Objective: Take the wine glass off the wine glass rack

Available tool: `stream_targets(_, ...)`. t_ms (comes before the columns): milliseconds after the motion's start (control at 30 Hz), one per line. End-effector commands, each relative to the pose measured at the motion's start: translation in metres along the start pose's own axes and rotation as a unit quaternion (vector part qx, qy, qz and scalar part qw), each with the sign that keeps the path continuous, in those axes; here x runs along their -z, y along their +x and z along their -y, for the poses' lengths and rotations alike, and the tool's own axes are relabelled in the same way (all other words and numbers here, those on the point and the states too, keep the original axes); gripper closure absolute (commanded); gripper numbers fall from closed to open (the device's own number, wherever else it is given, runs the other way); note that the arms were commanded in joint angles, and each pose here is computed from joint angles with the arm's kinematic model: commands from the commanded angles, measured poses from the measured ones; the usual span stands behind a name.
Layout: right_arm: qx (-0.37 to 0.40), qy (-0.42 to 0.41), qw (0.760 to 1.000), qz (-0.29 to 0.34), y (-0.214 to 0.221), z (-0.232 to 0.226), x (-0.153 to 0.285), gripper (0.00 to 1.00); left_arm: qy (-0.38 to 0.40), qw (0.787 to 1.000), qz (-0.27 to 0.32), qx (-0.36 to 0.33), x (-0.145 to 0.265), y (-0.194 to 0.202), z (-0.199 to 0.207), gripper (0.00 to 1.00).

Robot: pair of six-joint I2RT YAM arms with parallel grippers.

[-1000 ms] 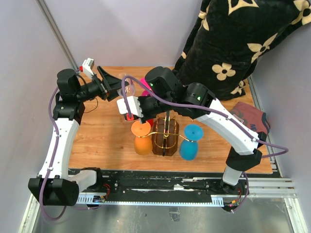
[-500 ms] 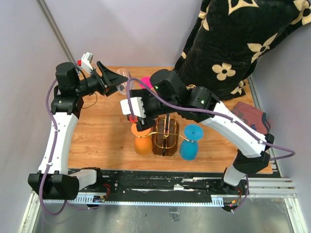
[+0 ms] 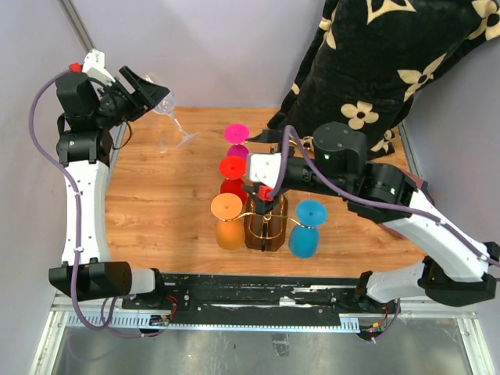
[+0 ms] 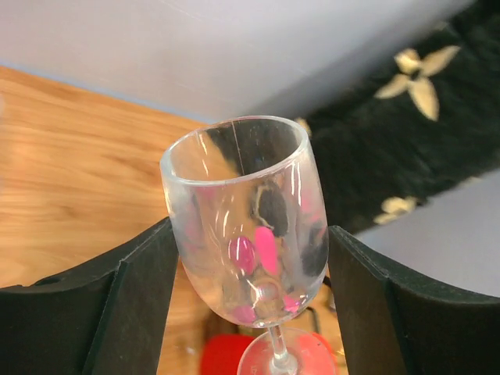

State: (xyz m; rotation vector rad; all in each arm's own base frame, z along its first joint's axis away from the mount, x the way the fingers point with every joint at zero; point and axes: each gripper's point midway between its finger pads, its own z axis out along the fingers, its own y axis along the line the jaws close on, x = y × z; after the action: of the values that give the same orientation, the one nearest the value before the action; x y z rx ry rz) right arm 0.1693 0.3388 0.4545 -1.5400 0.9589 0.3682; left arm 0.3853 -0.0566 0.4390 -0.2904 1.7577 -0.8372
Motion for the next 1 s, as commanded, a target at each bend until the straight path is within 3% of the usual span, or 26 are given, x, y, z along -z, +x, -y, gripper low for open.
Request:
stream_targets(0,-0.016,0.068,0.997,0.012,-0.002,0.016,0.006,0.02,-0.12,0.984,0.081,-0.106,0.001,-0.023,-0.058,0.48)
stream_targets(267,-0.056,0.115,0.991,0.024,0.014,0.016,0.009,0.02,-0.208,0.953,0.131,-0.178,-0.02,0.004,-0.153,0.5)
stream_targets(467,-0.083,0.125,0.988,0.021,0.032,0.009,0.011,0.02,-0.28,0.927,0.185,-0.166,-0.023,0.022,-0.214,0.56)
stream_targets(700,-0.132,0.138,0.981,0.018,0.068,0.007,0.017,0.02,-0.399,0.865,0.233,-0.196,-0.022,0.028,-0.251,0.56)
stream_targets(967,-0.152,0.148,0.977,0.013,0.083,0.01,0.028,0.02,-0.499,0.801,0.25,-0.215,-0.01,0.034,-0.294,0.55)
